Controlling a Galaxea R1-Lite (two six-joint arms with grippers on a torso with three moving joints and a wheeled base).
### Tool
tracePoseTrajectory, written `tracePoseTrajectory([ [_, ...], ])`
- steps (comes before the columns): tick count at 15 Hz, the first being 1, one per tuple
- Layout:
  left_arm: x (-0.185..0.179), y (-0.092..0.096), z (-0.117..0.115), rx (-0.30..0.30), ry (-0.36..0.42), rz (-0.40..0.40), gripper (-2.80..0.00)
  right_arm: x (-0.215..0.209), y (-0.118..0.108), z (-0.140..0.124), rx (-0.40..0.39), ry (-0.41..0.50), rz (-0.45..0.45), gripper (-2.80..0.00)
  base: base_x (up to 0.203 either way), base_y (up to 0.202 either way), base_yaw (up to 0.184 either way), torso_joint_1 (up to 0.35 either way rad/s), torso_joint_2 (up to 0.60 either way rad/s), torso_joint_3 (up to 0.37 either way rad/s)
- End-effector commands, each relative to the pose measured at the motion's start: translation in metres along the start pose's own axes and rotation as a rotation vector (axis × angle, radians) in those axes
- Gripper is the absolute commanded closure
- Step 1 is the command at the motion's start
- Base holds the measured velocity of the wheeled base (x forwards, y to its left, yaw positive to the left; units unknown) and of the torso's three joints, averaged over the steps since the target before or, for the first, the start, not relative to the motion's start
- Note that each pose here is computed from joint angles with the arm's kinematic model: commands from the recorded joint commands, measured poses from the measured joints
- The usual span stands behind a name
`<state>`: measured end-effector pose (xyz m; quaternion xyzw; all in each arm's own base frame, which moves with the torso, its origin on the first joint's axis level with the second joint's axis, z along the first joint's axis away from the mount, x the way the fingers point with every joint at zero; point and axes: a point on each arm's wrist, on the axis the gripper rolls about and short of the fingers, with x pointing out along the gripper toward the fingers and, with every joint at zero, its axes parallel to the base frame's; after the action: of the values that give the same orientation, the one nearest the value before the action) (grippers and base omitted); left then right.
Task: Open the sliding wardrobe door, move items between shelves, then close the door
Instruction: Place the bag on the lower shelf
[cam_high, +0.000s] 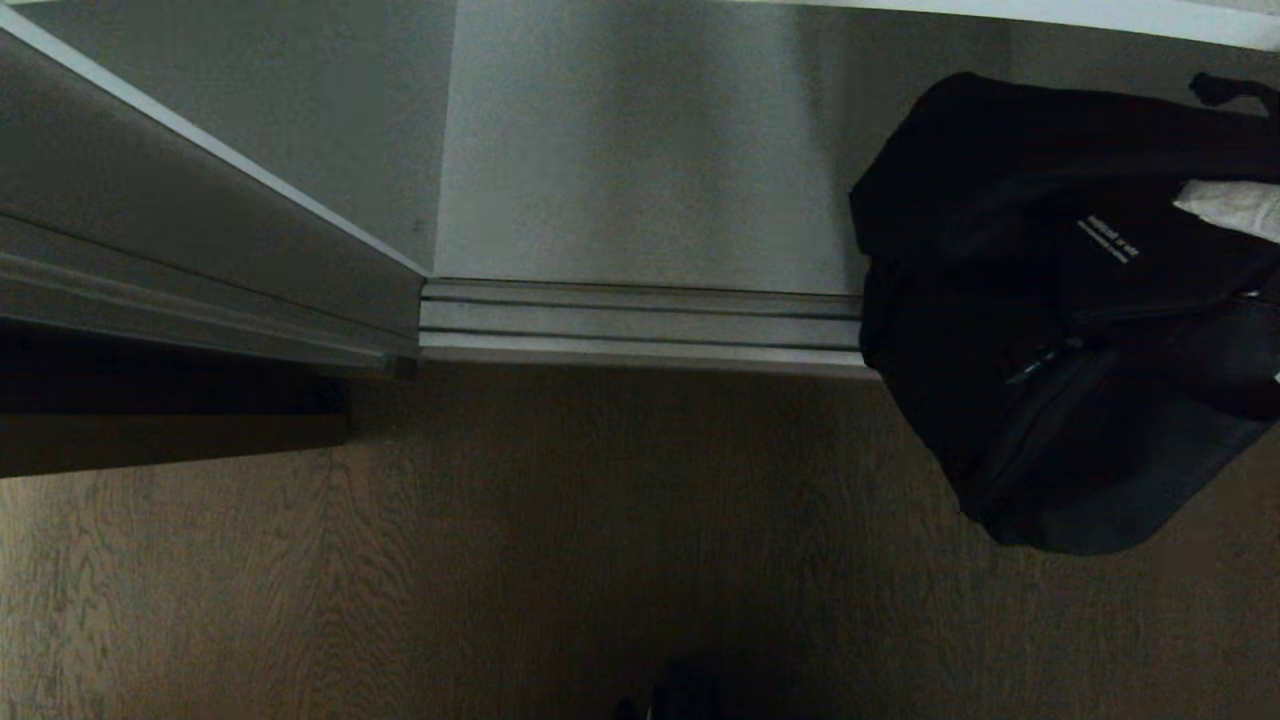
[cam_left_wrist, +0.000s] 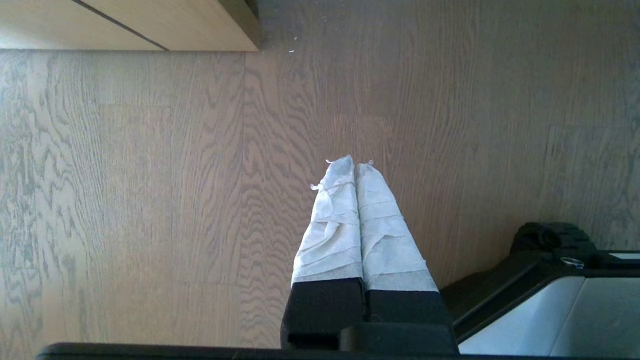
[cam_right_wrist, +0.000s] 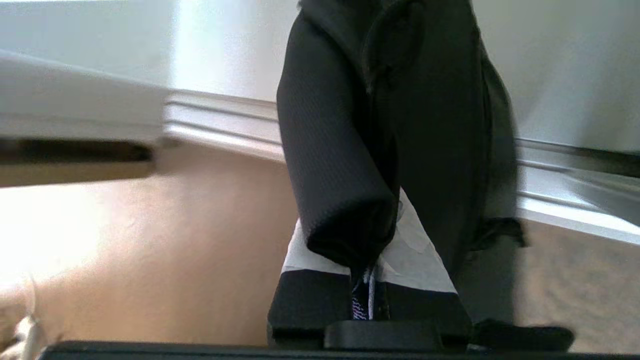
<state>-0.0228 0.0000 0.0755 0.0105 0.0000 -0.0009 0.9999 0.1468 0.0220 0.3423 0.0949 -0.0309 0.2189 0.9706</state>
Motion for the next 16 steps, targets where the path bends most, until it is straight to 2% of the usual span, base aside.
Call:
tracePoseTrajectory([
  [1, 0.0, 0.0, 0.0, 0.0, 0.001, 0.0, 0.0, -0.007, 0.006, -0.01, -0.004, 0.015, 0.034, 0.0, 0.0, 0.0, 0.0, 0.0, 0.0, 0.0],
  [4, 0.0, 0.0, 0.0, 0.0, 0.0, 0.0, 0.0, 0.006, -0.005, -0.038, -0.032, 0.108, -0.035, 0.0, 0.0, 0.0, 0.0, 0.0, 0.0, 0.0],
  [5, 0.0, 0.0, 0.0, 0.0, 0.002, 0.0, 0.0, 0.011, -0.008, -0.044, -0.035, 0.111, -0.052, 0.0, 0.0, 0.0, 0.0, 0.0, 0.0, 0.0],
  [7, 0.0, 0.0, 0.0, 0.0, 0.001, 0.0, 0.0, 0.018, -0.014, -0.05, -0.056, 0.061, -0.1, 0.0, 0.0, 0.0, 0.0, 0.0, 0.0, 0.0],
  [10, 0.0, 0.0, 0.0, 0.0, 0.0, 0.0, 0.0, 0.026, -0.024, -0.062, -0.062, 0.025, -0.229, 0.0, 0.0, 0.0, 0.0, 0.0, 0.0, 0.0],
  [12, 0.0, 0.0, 0.0, 0.0, 0.002, 0.0, 0.0, 0.027, -0.026, -0.07, -0.066, -0.004, -0.256, 0.0, 0.0, 0.0, 0.0, 0.0, 0.0, 0.0],
  [16, 0.0, 0.0, 0.0, 0.0, 0.0, 0.0, 0.0, 0.03, -0.028, -0.057, -0.088, -0.146, -0.311, 0.0, 0.0, 0.0, 0.0, 0.0, 0.0, 0.0],
])
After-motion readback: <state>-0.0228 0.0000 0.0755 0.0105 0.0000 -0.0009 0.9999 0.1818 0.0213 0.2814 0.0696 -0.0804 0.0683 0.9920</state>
